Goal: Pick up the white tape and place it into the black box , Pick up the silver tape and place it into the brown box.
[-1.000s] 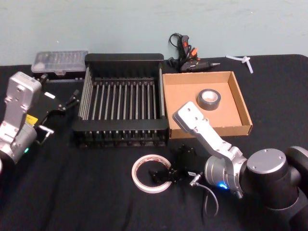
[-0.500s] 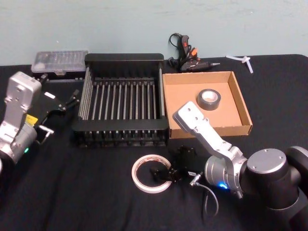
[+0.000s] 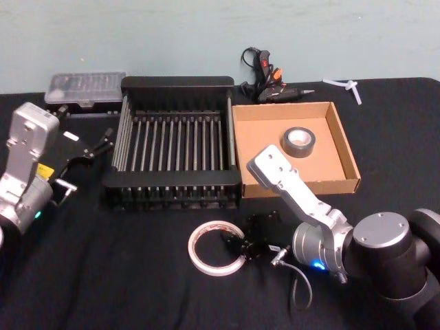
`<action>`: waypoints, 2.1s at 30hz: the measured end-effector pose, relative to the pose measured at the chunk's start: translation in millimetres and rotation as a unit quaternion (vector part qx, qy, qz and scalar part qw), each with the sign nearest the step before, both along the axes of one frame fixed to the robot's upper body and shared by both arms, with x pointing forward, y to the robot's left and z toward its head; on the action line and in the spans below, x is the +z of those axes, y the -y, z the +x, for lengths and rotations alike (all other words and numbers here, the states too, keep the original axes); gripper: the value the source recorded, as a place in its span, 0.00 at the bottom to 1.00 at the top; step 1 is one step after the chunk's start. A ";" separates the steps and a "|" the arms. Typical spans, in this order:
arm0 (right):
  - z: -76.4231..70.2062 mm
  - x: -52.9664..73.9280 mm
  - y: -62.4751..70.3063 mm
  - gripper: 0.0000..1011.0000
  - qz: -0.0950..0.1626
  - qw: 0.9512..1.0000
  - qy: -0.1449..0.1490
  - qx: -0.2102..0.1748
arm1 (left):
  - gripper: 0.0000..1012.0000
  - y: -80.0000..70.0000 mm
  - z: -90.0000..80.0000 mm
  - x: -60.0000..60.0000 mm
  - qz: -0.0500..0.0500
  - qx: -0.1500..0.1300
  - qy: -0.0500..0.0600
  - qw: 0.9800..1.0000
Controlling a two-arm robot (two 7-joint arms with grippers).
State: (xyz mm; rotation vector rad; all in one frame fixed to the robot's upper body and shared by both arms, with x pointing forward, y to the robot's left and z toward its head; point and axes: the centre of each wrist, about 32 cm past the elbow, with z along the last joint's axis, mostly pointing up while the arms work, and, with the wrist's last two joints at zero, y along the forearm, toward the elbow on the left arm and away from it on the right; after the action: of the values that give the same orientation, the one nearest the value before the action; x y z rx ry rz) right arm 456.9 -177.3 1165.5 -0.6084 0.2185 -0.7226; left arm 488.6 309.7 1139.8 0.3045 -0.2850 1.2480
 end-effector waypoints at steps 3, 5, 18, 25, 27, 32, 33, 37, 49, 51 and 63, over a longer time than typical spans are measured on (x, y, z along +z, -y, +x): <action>0.0 0.0 0.0 0.33 0.000 1.000 0.000 0.000 | 0.99 0.0 0.0 0.0 0.000 0.000 0.000 1.000; 0.0 0.0 0.0 0.28 0.000 1.000 0.000 0.000 | 0.99 0.0 0.0 0.0 0.000 0.000 0.000 1.000; 0.0 0.0 0.0 0.10 0.000 1.000 0.000 0.000 | 0.99 0.0 0.0 0.0 0.000 0.000 0.000 1.000; 0.0 -0.1 0.8 0.10 0.004 1.000 0.000 0.000 | 0.99 0.0 0.0 0.0 0.000 0.000 0.000 1.000; -0.4 -0.1 1.5 0.10 0.007 1.000 0.000 0.001 | 0.99 0.0 0.0 0.0 0.000 0.000 0.000 1.000; -1.1 2.6 3.7 0.10 0.013 1.000 0.006 0.004 | 0.99 0.0 0.0 0.0 0.000 0.000 0.000 1.000; -1.2 3.2 4.0 0.10 0.014 1.000 0.007 0.005 | 0.99 0.0 0.0 0.0 0.000 0.000 0.000 1.000; -1.6 7.6 5.9 0.10 0.021 1.000 0.014 0.009 | 0.99 0.0 0.0 0.0 0.000 0.000 0.000 1.000; -6.4 31.0 14.4 0.10 0.041 0.998 0.052 0.021 | 0.99 0.0 0.0 0.0 0.000 0.000 0.000 1.000; -7.1 36.5 16.2 0.10 0.044 0.997 0.062 0.022 | 0.99 0.0 0.0 0.0 0.000 0.000 0.000 1.000; -5.5 57.8 22.9 0.10 0.054 0.992 0.108 0.021 | 0.99 0.0 0.0 0.0 0.000 0.000 0.000 1.000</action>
State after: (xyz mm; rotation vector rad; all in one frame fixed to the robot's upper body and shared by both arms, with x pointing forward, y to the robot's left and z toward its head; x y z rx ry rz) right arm 451.4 -200.1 1223.4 -0.4267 0.0440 -0.7251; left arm 488.6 309.7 1139.7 0.3045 -0.2850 1.2479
